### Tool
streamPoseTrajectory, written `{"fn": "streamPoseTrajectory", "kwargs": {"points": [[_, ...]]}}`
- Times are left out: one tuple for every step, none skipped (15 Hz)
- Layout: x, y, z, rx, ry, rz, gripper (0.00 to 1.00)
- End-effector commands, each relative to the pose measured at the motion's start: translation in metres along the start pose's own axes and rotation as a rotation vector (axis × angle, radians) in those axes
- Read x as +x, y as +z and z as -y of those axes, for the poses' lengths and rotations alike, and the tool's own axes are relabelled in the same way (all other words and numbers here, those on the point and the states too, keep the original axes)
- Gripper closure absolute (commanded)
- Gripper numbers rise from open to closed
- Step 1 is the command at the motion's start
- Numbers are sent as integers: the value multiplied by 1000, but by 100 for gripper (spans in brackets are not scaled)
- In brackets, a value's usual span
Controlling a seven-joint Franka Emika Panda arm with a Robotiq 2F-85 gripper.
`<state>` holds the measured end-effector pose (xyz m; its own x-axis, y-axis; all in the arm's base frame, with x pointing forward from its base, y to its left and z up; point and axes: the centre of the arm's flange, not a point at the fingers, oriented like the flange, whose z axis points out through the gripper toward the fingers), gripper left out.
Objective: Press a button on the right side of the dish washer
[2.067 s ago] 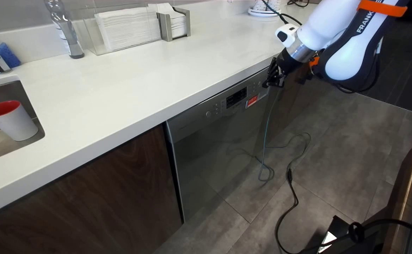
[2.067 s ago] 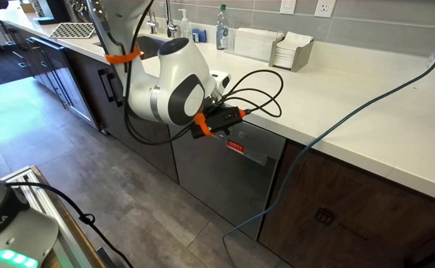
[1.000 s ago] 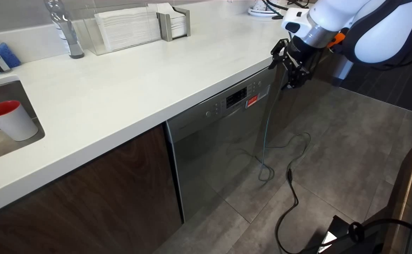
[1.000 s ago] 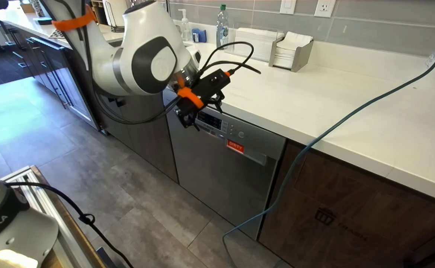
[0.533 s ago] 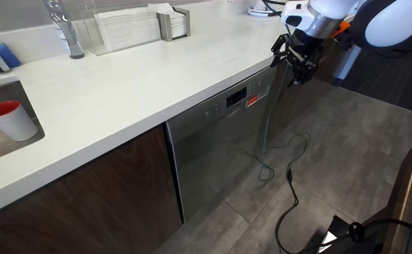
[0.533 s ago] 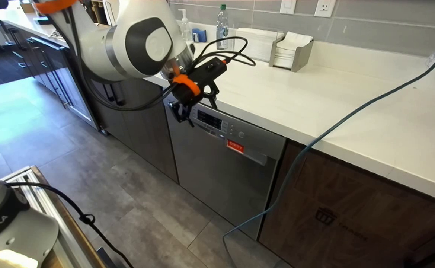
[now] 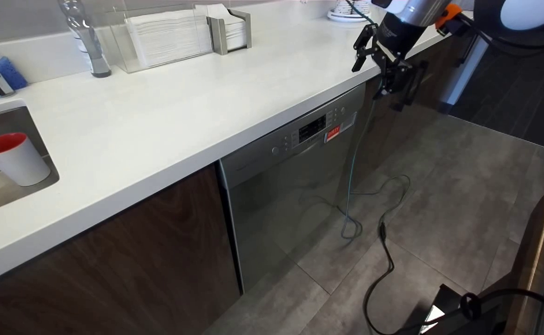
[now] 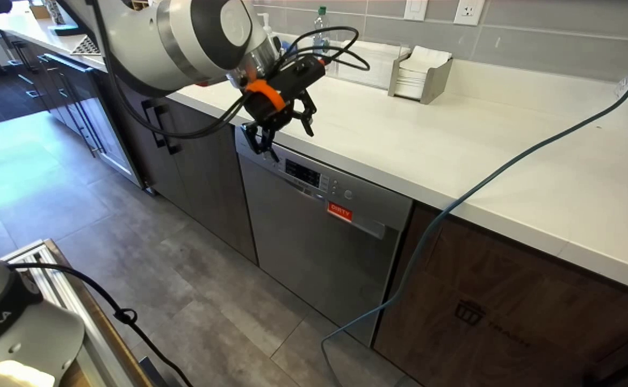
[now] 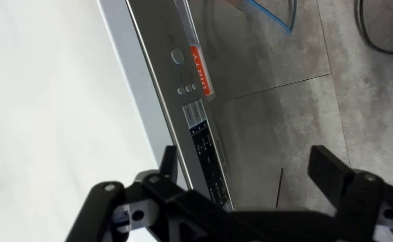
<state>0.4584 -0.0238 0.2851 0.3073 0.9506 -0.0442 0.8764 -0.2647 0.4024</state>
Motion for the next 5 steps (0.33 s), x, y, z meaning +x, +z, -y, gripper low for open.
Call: {"fn": "streamPoseTrajectory", "kwargs": {"points": [[1, -2, -3, -6, 4, -1, 0], [1, -3, -4, -9, 7, -1, 0], [1, -3, -4, -10, 7, 0, 0], [1, -3, -4, -9, 7, 0, 0], [1, -3, -4, -9, 7, 0, 0]]}}
